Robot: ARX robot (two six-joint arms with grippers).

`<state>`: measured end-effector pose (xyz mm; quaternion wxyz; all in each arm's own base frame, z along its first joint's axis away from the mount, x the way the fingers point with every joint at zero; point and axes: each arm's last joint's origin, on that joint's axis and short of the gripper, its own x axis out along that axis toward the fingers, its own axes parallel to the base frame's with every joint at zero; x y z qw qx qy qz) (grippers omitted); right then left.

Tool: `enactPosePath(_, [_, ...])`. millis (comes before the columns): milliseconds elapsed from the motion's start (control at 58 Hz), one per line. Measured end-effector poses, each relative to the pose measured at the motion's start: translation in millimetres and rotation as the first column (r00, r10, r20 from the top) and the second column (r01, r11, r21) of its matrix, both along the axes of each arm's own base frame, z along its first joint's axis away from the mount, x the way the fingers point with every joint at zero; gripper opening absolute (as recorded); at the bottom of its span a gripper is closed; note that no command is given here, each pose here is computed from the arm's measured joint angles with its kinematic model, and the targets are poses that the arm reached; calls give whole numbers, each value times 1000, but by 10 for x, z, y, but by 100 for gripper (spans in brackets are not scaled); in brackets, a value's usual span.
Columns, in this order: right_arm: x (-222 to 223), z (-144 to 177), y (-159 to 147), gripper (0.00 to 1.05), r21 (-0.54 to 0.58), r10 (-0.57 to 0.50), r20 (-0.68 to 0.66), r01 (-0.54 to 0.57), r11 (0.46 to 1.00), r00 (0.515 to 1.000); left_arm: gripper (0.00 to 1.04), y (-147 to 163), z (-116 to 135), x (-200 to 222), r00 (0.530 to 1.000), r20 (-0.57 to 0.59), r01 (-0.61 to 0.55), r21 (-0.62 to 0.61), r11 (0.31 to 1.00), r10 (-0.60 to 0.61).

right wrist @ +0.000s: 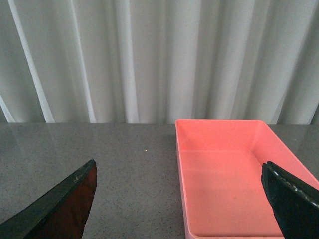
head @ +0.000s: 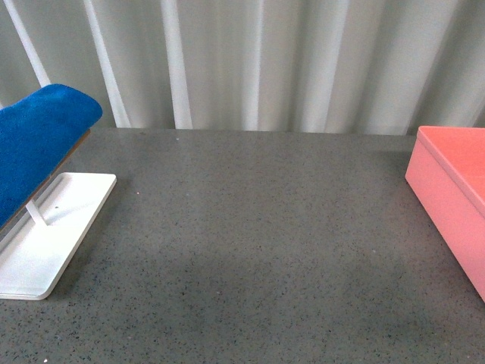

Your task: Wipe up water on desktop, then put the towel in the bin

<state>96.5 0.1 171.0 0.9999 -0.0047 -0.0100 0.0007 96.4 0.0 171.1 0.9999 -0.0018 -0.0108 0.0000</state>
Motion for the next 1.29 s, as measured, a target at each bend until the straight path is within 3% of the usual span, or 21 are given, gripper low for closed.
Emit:
enactPosePath(1156, [0,0,0,98,0,0,0,0,1000,1000,98,-1,-1,1,1000,-3,7,-1,1000,-7])
enactPosePath(1208, [0,0,0,98,0,-1,0,1,1000,1000,98,6,-18,7,967,-213,121,-111,986,-143])
enactPosePath(1294, [0,0,0,98,0,2,0,-2,1000,1000,98,14,-4,43,897,-381,133,-247,960,-222])
